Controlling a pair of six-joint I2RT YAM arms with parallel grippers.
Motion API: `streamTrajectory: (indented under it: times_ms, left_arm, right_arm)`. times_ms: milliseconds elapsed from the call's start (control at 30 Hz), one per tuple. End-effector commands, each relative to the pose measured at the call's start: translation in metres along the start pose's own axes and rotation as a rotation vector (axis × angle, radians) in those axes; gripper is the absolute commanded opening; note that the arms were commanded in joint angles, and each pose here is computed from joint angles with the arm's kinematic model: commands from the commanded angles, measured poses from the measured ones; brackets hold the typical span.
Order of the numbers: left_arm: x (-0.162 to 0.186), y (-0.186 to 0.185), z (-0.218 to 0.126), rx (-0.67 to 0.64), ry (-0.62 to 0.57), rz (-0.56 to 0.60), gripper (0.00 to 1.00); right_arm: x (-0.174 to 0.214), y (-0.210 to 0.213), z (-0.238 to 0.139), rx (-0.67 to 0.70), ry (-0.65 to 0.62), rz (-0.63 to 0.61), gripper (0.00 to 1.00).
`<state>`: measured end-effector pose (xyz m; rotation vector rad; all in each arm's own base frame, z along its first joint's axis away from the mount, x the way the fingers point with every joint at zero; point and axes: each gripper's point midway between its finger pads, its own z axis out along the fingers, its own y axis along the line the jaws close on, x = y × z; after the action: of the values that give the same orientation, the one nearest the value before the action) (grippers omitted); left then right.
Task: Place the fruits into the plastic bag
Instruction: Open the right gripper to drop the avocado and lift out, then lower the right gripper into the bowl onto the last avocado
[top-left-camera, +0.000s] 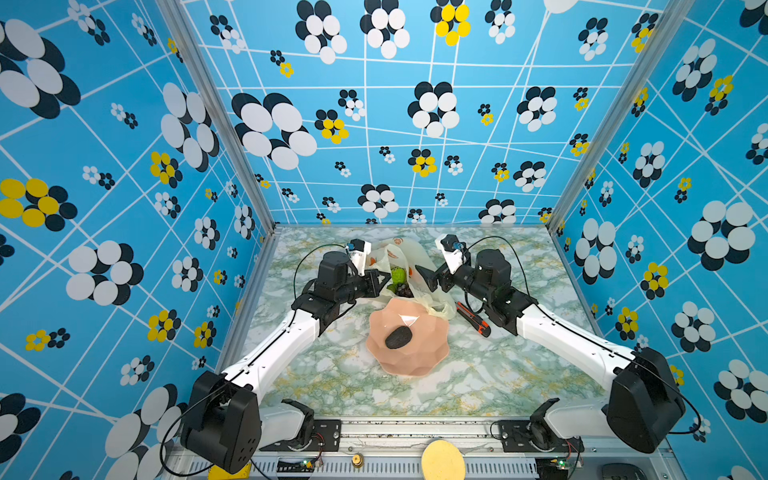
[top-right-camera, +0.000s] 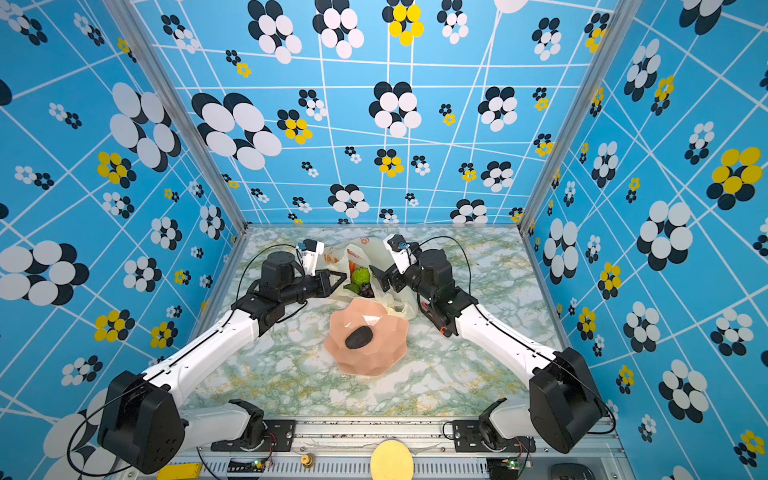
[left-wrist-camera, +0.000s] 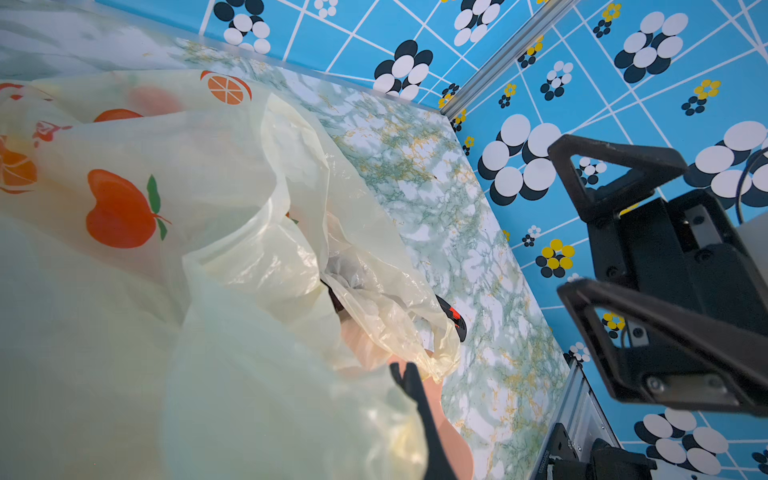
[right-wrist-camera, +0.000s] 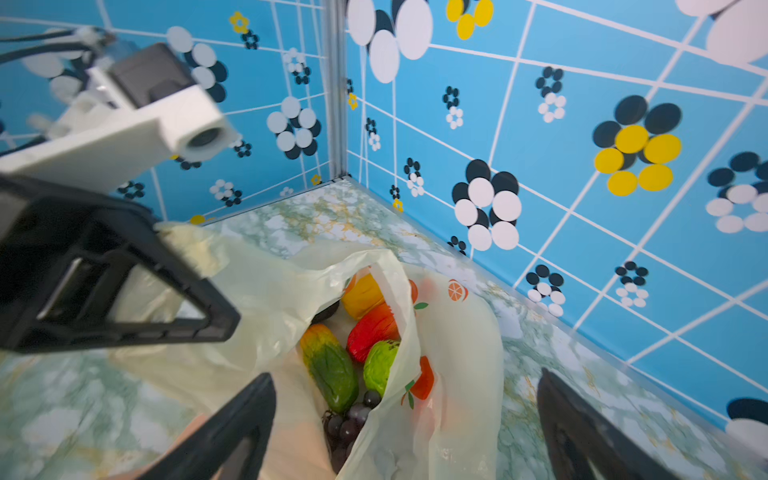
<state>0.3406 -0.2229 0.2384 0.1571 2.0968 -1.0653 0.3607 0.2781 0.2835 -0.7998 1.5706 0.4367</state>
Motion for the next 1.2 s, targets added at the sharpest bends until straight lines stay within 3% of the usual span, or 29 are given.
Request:
streamTrajectory:
  times_ms: [0, 233, 433, 600, 867, 1167]
  left_arm:
    - [0.004, 0.000, 0.004, 0.008, 0.014, 0.004, 0.00]
    - [0.006, 0.002, 0.005, 0.002, 0.020, 0.001, 0.00]
    - [0.003, 0.001, 0.008, 0.010, 0.017, -0.008, 0.00]
    - [0.005, 0.001, 0.009, 0.016, 0.021, -0.017, 0.00]
    - [0.006, 0.001, -0.002, -0.004, 0.009, 0.007, 0.00]
    - [0.006, 0.005, -0.009, -0.026, 0.001, 0.012, 0.00]
  right_arm:
    - [-0.004, 0.031, -0.013, -0.174, -0.041, -0.117, 0.99]
    - [0.031, 0.101, -0.046, -0.591, 0.070, -0.311, 0.98]
    - [0.100, 0.136, -0.072, -0.815, 0.380, -0.522, 0.95]
    - [0.140, 0.150, -0.069, -0.868, 0.513, -0.623, 0.92]
    - [0.155, 0.167, -0.033, -0.883, 0.506, -0.662, 0.85]
    - [0.175, 0.176, -0.006, -0.946, 0.562, -0.711, 0.85]
